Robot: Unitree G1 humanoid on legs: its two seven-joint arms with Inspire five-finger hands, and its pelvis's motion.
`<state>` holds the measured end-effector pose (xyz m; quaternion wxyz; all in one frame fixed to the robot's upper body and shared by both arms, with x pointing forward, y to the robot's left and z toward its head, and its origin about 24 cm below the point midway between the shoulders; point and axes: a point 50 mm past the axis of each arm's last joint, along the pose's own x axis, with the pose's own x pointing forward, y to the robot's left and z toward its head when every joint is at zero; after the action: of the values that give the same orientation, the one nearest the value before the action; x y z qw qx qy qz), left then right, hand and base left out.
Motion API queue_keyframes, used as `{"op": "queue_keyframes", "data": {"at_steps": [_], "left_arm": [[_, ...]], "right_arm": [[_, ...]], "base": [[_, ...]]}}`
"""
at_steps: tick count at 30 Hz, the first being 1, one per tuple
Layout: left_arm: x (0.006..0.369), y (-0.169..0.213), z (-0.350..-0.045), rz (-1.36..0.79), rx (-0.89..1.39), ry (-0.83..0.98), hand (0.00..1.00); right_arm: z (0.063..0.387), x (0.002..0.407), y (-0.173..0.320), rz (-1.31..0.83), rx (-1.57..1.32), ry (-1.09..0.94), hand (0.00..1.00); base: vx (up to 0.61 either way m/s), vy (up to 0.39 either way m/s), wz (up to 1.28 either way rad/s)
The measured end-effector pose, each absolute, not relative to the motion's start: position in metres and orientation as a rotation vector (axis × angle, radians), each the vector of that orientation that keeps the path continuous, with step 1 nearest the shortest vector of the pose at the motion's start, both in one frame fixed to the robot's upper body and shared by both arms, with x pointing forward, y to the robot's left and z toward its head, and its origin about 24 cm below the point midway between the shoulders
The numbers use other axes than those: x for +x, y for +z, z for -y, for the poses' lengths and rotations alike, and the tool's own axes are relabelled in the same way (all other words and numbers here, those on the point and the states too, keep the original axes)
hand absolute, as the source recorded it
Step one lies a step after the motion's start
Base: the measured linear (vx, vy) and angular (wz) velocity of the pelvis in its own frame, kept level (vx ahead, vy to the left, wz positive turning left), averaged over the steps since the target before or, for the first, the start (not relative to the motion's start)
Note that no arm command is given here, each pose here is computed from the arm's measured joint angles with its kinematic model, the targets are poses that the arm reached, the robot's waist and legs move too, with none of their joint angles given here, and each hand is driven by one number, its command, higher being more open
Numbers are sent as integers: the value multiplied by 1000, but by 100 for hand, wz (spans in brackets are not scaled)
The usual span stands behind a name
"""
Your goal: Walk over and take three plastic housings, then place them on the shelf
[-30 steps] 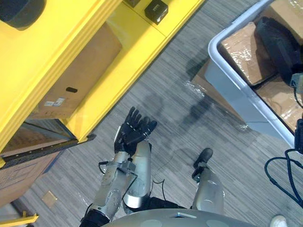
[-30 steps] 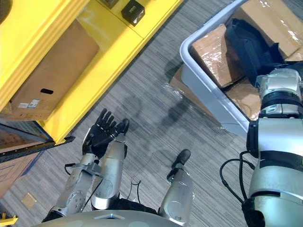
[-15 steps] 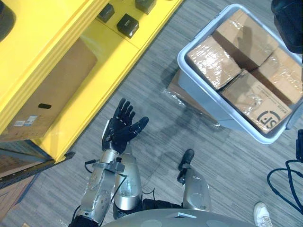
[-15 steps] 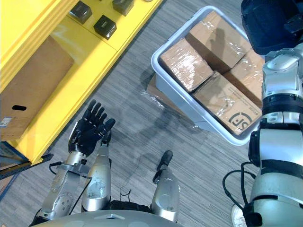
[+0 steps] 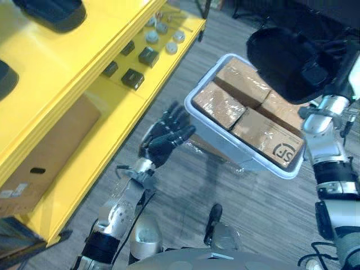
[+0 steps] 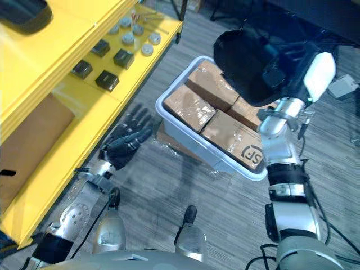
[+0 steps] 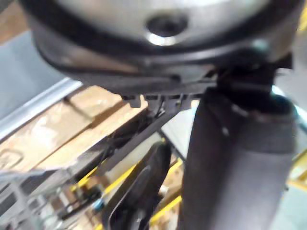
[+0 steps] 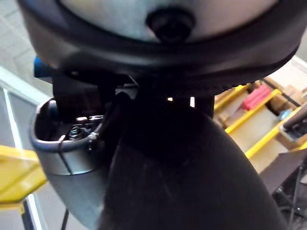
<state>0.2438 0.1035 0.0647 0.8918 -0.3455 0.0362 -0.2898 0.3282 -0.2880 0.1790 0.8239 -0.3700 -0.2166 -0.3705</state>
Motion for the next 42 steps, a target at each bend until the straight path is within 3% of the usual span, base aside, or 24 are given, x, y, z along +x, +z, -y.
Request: {"op": "queue_keyframes", "data": {"at_steps": [5, 13, 23, 30, 37, 38, 42], "left_arm": [[254, 37, -68, -359, -828, -684, 100], [241, -8, -40, -787, -897, -564, 100], [271, 21, -33, -665, -1293, -470, 100], [297, 41, -51, -503, -1571, -370, 100], [300, 42, -57, -480, -1621, -337, 100], [300, 42, -56, -482, -1620, -337, 0], [299, 42, -54, -494, -1616, -361, 0]], "right_arm": [[262, 321, 170, 571, -827, -693, 0], [242, 306, 167, 681, -880, -583, 0], [198, 299, 124, 649, -894, -335, 0], [185, 298, 119, 662, -863, -274, 0], [177, 295, 118, 697, -844, -225, 0], [176, 295, 118, 701, -842, -219, 0], [170, 294, 116, 711, -835, -186, 0]], "base": [[-20, -30, -29], [-29, -7, -13], [-8, 1, -3], [-9, 1, -3], [0, 0, 0], [0, 0, 0], [0, 0, 0]]}}
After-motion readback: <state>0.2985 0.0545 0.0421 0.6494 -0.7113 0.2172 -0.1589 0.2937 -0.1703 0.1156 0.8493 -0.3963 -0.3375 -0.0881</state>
